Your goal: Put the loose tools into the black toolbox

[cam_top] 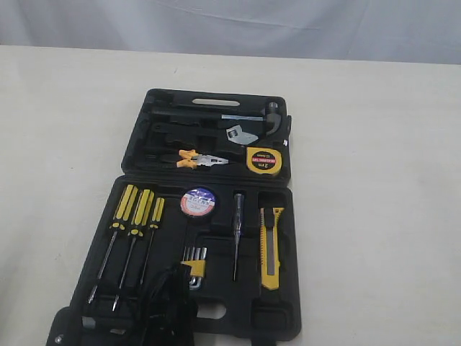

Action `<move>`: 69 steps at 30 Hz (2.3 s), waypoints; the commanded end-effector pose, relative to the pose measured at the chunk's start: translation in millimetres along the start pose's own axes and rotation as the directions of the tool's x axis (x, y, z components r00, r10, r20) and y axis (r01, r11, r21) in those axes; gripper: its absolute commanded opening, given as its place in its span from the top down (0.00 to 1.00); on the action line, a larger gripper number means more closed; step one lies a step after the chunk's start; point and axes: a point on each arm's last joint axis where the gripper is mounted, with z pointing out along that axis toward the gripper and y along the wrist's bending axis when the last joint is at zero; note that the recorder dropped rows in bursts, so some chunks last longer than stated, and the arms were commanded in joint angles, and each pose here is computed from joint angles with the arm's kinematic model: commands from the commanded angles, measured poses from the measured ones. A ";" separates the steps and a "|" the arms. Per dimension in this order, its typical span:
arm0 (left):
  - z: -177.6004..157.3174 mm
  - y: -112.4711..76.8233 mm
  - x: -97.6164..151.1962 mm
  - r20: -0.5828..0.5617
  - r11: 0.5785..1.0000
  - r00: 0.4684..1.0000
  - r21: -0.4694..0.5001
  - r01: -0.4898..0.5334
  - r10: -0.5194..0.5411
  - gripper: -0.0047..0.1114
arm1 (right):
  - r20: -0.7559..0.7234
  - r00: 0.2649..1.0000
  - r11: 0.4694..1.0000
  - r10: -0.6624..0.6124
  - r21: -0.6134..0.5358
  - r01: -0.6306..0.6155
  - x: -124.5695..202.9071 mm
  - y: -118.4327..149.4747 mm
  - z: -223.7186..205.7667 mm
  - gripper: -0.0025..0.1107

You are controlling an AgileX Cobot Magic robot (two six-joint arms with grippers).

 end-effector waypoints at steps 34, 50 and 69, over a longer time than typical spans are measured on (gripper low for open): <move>-0.2 -0.7 -1.5 0.000 1.000 1.000 0.007 0.002 -0.002 0.96 | -0.009 0.997 0.949 -0.081 0.304 0.080 -6.5 -97.5 -134.0 0.98; -0.2 -0.7 -1.5 0.000 1.000 1.000 0.007 0.002 -0.002 0.96 | 0.158 0.962 0.971 -0.221 0.132 0.201 -15.0 -251.2 -150.9 0.98; -0.2 -0.5 -1.5 0.001 1.000 1.000 0.006 -0.002 0.002 0.96 | 0.003 0.978 0.974 -0.207 -0.089 0.206 57.8 -355.5 80.1 0.98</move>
